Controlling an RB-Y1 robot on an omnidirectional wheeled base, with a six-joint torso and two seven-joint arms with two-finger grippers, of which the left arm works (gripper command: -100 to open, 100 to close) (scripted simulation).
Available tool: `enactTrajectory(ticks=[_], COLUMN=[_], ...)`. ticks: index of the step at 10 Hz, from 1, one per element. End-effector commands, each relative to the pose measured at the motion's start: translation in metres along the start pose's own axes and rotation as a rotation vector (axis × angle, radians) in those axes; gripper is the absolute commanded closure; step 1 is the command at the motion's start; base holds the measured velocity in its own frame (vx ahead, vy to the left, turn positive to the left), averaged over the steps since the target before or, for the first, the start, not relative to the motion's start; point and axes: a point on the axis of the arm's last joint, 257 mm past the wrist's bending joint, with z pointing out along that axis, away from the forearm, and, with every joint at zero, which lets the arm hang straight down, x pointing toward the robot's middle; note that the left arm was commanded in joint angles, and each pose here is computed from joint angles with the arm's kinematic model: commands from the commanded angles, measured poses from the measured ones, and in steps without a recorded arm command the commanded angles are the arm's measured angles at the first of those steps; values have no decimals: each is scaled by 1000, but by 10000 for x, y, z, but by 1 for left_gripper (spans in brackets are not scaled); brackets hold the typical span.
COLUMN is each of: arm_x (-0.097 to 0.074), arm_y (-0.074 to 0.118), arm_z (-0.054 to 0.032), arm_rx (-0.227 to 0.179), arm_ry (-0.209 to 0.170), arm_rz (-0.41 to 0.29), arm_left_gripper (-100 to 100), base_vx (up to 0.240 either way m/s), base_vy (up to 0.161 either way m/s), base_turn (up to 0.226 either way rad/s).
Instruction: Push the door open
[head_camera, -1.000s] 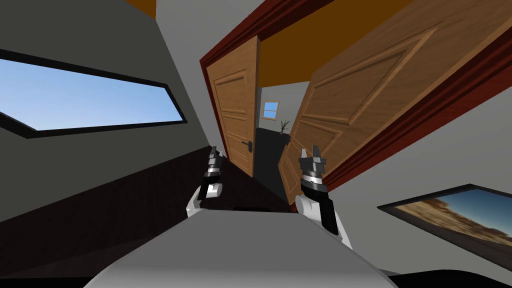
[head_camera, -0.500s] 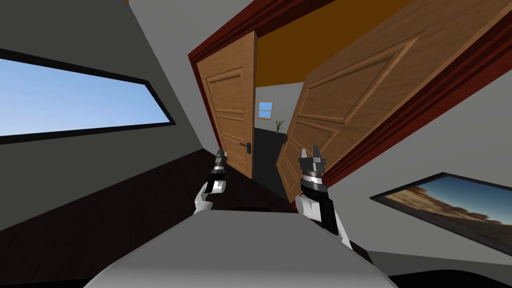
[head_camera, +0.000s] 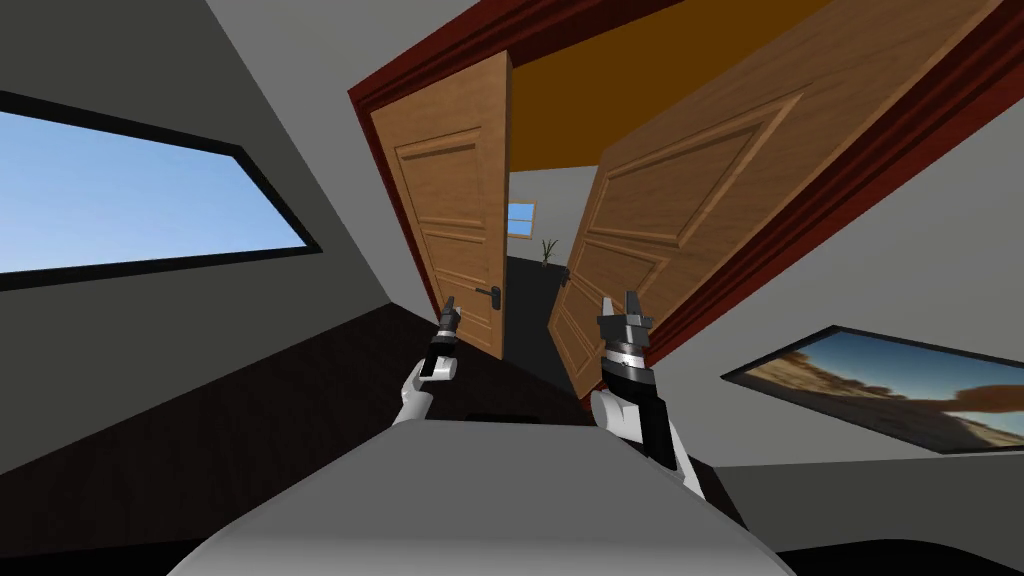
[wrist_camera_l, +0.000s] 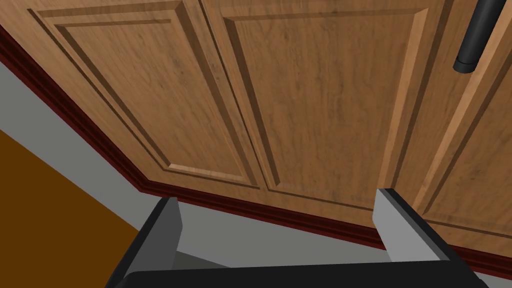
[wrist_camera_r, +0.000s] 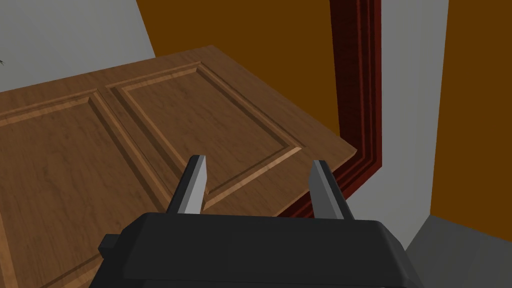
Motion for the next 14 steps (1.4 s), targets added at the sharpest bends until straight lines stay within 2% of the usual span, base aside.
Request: enactTrajectory(ticks=[1,2,3,4,7,8,11,14], arm_x=[59,98,141,140,276,275,424,583], arm_y=[144,264,336,366,589,628,846,1070], arm_z=[53,69,101,89,163,146,195,209], arm_rx=[-31,-57,-72,-79,-128,-137,-188,-243], arm_ry=[9,14,19,19,36,36,54,73], arm_rz=[1,1,0,1,-2,-1,-4,-8], arm_left_gripper=[-100,-100,-100,-100,-100,-100,-100,-100], base_vx=[26,32,52,41,25,11,19,15], base_vy=[131,133,124,89,100,92,94,133], base_turn=[-152,-190,-193,-40,-144,-53,-143,-143])
